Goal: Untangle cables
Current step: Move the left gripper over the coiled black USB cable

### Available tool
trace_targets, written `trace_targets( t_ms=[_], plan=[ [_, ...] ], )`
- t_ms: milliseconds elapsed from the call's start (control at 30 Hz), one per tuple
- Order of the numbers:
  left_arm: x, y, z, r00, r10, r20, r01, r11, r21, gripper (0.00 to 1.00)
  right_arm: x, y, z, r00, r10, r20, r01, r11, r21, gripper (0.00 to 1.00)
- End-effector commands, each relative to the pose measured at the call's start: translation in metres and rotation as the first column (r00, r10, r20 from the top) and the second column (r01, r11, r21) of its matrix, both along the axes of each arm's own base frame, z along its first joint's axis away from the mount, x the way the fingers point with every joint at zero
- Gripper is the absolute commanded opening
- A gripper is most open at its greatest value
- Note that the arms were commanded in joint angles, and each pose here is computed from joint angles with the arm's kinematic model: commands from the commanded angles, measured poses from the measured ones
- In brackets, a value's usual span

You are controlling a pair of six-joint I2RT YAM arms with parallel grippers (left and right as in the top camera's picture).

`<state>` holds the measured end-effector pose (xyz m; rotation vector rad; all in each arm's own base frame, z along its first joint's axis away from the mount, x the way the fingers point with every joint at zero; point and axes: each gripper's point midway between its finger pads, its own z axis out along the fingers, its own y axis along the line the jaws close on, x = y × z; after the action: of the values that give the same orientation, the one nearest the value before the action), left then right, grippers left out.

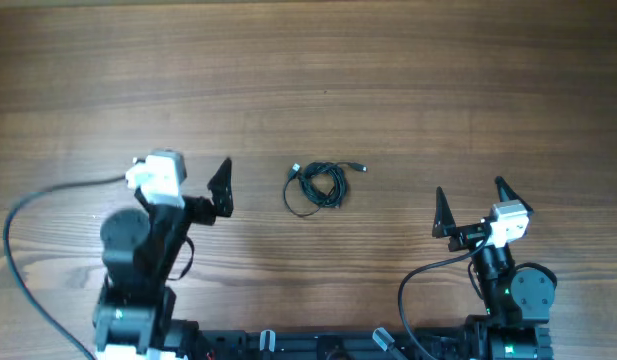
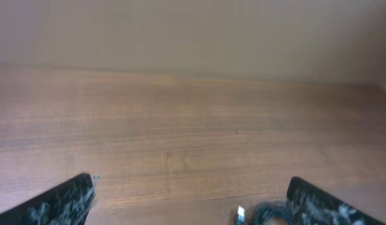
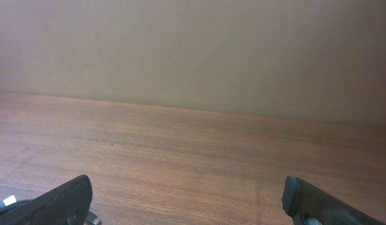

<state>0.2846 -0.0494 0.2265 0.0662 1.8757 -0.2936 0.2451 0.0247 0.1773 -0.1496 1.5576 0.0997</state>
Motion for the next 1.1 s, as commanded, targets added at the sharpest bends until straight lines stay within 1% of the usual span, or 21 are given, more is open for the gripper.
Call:
trace_targets(
  t_ms=[0,100,167,233,300,433,533,700,767,867,933,1067],
  plan=[
    [0.013,-0.010,0.009,0.994,-0.049,-0.102,0.048,0.999,-0.014,1.00,0.000,-0.001,0.002,1.000,-0.009,0.010,0.009,1.000,0.006,1.00],
    [0.017,-0.028,-0.007,0.955,-0.142,-0.261,0.128,0.989,-0.069,1.00,0.000,-0.001,0.002,1.000,-0.009,0.010,0.009,1.000,0.006,1.00],
    [0.023,-0.029,-0.020,0.930,-0.130,-0.343,0.092,0.988,-0.126,1.00,0.000,-0.001,0.002,1.000,-0.009,0.011,0.009,1.000,0.006,1.00],
    [0.028,-0.031,-0.036,0.898,-0.104,-0.427,0.017,0.979,-0.202,1.00,0.000,-0.001,0.002,1.000,-0.009,0.011,0.009,1.000,0.006,1.00],
    [0.029,-0.040,-0.049,0.873,-0.120,-0.473,0.016,0.976,-0.219,1.00,0.000,-0.001,0.002,1.000,-0.009,0.011,0.009,1.000,0.006,1.00],
    [0.030,-0.065,-0.059,0.855,-0.168,-0.490,0.077,0.977,-0.201,1.00,0.000,-0.001,0.002,1.000,-0.009,0.010,0.009,1.000,0.006,1.00],
    [0.032,-0.081,-0.064,0.855,-0.156,-0.495,0.101,0.985,-0.137,1.00,0.000,-0.001,0.002,1.000,-0.009,0.011,0.009,1.000,0.006,1.00],
    [0.041,-0.113,-0.060,0.830,-0.197,-0.522,0.149,0.980,-0.133,1.00,0.000,-0.001,0.002,1.000,-0.009,0.010,0.009,1.000,0.006,1.00],
    [0.046,-0.121,-0.058,0.812,-0.204,-0.547,0.161,0.979,-0.127,1.00,0.000,-0.001,0.002,1.000,-0.009,0.011,0.009,1.000,0.006,1.00],
    [0.055,-0.128,-0.066,0.752,-0.166,-0.637,0.152,0.985,-0.077,1.00,0.000,-0.001,0.002,1.000,-0.009,0.011,0.009,1.000,0.006,1.00],
    [0.058,-0.131,-0.075,0.723,-0.154,-0.673,0.152,0.986,-0.062,1.00,0.000,-0.001,0.002,1.000,-0.009,0.010,0.009,1.000,0.006,1.00],
    [0.061,-0.134,-0.083,0.716,-0.153,-0.681,0.155,0.986,-0.059,1.00,0.000,-0.001,0.002,1.000,-0.009,0.011,0.009,1.000,0.006,1.00]
  ],
)
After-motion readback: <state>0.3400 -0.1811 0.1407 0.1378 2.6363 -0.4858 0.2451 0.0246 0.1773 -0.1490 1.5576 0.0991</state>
